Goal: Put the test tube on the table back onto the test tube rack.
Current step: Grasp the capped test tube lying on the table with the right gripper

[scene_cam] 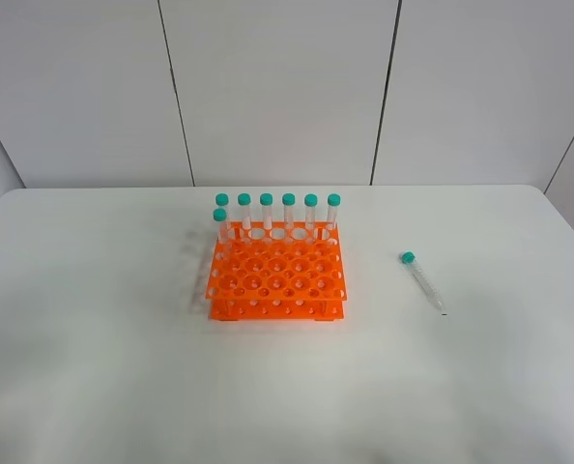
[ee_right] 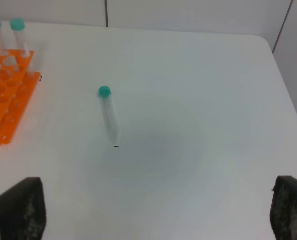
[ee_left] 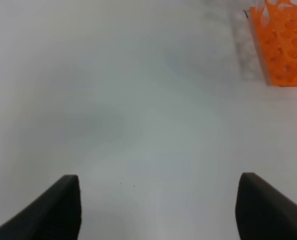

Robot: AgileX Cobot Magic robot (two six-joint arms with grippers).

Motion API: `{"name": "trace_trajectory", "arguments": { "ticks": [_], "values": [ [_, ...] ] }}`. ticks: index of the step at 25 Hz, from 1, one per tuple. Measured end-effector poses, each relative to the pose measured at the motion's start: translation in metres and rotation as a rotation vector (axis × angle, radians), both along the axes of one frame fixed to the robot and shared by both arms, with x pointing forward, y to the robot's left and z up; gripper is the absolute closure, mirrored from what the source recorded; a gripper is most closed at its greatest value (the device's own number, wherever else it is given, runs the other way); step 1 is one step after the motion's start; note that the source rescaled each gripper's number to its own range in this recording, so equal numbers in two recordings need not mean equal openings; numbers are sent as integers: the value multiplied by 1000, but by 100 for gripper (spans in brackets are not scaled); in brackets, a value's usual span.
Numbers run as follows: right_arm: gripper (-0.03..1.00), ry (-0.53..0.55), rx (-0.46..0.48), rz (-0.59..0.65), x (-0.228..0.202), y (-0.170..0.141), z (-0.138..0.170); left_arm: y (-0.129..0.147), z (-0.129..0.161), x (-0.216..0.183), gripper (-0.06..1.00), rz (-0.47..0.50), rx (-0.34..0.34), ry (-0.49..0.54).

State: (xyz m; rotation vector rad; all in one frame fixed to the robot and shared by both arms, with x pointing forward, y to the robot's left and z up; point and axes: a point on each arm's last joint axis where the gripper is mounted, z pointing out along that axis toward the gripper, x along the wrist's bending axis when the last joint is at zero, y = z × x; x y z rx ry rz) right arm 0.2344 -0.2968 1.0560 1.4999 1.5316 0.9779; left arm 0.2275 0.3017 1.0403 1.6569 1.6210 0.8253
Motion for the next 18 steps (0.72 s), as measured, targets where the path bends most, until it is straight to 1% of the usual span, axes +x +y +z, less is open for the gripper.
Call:
{"name": "trace_trajectory", "arguments": {
  "ticks": [11,14,17,18],
  "values": [
    [-3,-1,1,1,1,0,1,0,0,0,9,0,0,0],
    [-3,24,2,1,12,0,16,0,0,0,9,0,0,0],
    [-3,95,9,3,39,0,38,0,0,0,9,0,0,0],
    [-3,139,11,3,53,0,43,0,0,0,9,0,0,0]
  ]
}}
